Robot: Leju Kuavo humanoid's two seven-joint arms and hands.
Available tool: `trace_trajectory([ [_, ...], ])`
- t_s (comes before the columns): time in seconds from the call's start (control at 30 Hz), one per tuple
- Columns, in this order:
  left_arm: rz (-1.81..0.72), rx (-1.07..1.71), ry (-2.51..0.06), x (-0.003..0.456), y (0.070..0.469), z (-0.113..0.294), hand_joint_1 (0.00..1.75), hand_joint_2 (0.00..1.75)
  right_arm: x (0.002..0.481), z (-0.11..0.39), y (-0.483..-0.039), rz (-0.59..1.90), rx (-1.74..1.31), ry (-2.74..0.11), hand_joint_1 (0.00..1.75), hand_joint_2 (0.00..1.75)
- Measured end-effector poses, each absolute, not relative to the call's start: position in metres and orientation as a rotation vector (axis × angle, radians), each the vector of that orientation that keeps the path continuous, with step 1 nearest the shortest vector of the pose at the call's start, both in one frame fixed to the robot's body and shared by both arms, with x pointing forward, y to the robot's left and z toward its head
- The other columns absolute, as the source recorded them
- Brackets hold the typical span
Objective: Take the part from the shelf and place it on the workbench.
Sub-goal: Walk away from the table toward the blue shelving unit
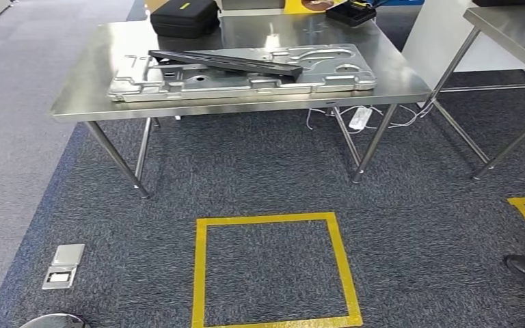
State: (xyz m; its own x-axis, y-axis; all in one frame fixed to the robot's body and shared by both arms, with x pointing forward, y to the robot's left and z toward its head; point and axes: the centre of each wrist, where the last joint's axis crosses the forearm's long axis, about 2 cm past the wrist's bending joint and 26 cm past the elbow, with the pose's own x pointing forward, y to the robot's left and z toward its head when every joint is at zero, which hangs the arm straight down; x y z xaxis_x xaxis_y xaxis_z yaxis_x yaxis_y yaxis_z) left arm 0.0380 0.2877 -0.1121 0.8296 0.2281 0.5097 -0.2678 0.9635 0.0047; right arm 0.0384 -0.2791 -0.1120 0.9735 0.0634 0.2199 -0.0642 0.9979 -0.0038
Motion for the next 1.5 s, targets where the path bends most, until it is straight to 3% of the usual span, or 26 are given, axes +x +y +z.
trace_trajectory([
  [1.5, 0.261, 0.057, -0.468, 0.035, 0.284, -0.112, 0.0, 1.75, 0.034, -0.112, -0.29, -0.027, 0.035, -0.176, 0.0, 1.75],
])
